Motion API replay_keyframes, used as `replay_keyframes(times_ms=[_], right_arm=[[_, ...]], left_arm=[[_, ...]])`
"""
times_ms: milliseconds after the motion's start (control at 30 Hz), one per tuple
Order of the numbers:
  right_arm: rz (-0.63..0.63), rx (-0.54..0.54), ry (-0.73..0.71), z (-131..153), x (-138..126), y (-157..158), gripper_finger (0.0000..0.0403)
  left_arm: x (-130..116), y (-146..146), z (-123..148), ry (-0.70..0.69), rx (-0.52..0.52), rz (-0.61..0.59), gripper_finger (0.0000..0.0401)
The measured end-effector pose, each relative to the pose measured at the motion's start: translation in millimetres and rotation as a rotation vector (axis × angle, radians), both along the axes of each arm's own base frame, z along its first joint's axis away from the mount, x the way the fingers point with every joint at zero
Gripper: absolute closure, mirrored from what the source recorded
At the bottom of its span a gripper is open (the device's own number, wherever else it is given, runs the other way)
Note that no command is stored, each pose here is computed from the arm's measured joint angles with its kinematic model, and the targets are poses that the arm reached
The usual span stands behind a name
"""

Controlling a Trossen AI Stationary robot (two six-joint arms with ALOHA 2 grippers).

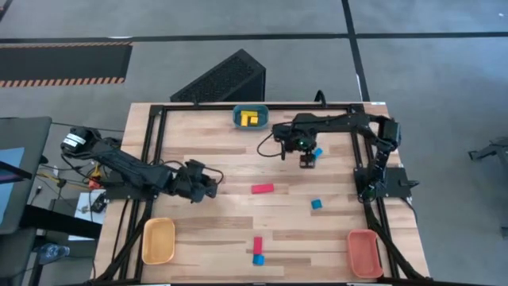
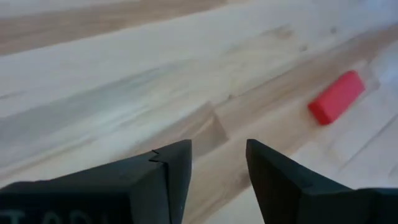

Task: Sort & place blocks by color
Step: Put the top right blue block into the yellow bin

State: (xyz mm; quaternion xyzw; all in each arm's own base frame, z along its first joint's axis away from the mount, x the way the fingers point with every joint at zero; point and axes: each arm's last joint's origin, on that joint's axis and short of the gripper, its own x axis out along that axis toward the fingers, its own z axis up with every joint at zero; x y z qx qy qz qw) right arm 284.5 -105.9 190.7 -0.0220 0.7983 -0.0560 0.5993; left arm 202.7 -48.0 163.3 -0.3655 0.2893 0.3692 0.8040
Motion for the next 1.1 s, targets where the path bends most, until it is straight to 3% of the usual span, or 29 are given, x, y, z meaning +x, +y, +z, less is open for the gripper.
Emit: replay_keyframes(times_ms=[167,333,467,667,800,900,1100], right_arm=[[0.19,0.081,0.004,-17,-23,1,0.0108],[0.171,0.013,-0.105,-31,-27,-2,0.0108],[0.186,-0.021,-0.111,-45,-31,-3,0.0108],[0.191,-0.03,-0.124,-58,-42,3,0.0108],[0.134,-0.029,-0.179,-60,-42,-1,0.0108],[0.044,0.038,-0.232,-61,-43,-5,0.0108],[-0.075,0.095,-0.289,-61,-45,-12,0.0125]], left_arm=[[4,12,1,-0.022,0.016,0.071,0.0261],[6,23,2,-0.004,0.051,0.077,0.0261],[9,32,3,0.012,0.092,0.055,0.0261],[13,42,4,0.012,0.057,0.016,0.0261],[13,47,4,0.015,0.06,0.033,0.0261],[13,48,4,0.017,0.042,0.028,0.0261],[13,43,2,0.042,-0.075,-0.087,0.0261]])
